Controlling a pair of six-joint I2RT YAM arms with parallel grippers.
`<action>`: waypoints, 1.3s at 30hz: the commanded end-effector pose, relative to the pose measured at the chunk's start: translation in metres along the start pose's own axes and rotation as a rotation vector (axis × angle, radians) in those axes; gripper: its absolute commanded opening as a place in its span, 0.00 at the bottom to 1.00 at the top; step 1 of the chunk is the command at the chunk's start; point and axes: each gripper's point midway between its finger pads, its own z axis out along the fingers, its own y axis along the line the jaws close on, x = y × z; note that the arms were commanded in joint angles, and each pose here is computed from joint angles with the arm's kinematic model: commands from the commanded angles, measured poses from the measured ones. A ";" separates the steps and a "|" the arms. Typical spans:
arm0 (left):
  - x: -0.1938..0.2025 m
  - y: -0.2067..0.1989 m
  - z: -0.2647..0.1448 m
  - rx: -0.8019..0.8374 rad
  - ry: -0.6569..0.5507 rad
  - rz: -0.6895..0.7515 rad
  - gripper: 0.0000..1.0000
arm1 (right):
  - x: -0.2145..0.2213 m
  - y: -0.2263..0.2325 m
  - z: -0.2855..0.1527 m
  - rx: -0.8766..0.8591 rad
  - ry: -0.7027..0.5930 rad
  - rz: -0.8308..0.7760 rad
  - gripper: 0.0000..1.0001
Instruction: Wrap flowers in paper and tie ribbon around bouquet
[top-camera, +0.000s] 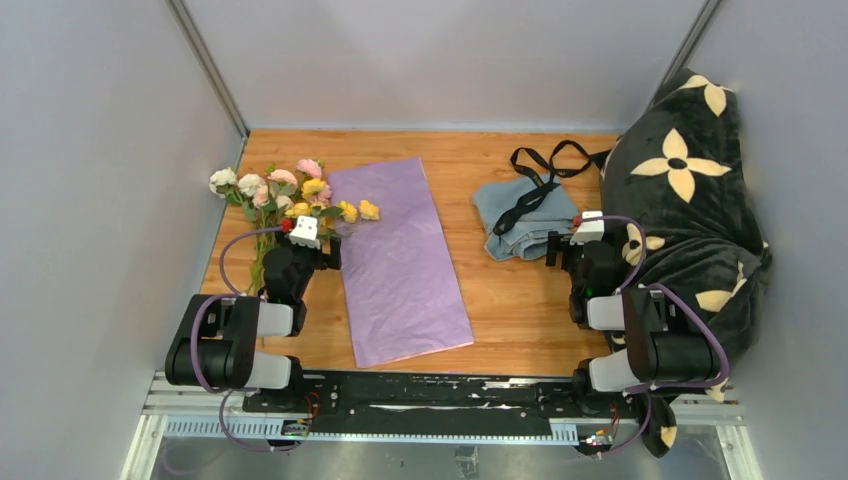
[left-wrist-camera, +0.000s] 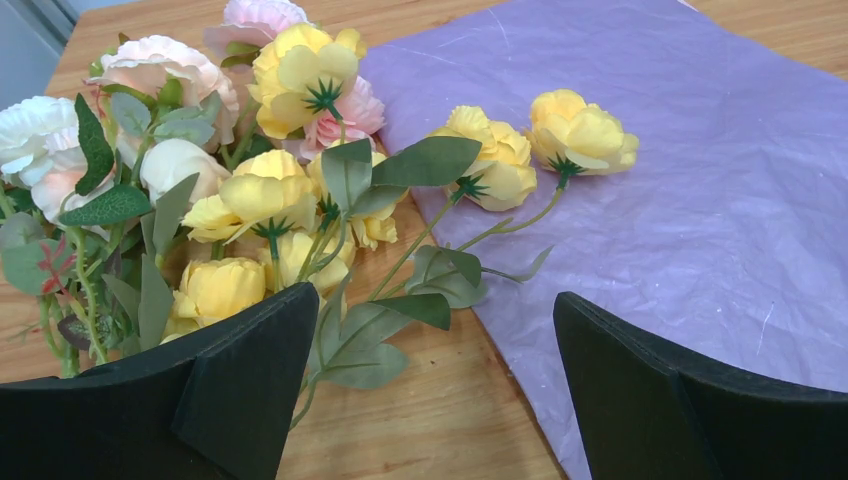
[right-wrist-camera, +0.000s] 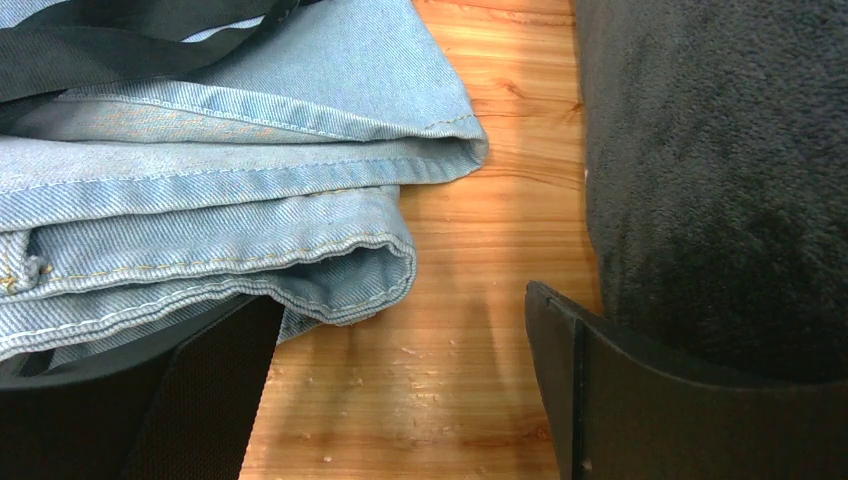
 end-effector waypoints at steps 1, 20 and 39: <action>-0.015 0.003 0.004 -0.011 -0.049 0.011 1.00 | -0.005 -0.003 0.000 0.006 -0.018 0.006 0.95; -0.084 -0.015 -0.038 0.408 0.420 0.289 0.97 | -0.172 0.127 -0.049 -0.566 0.161 0.103 0.48; 0.039 -0.041 -0.099 0.639 0.817 0.399 0.84 | -0.080 0.319 0.021 -0.897 0.709 0.137 0.44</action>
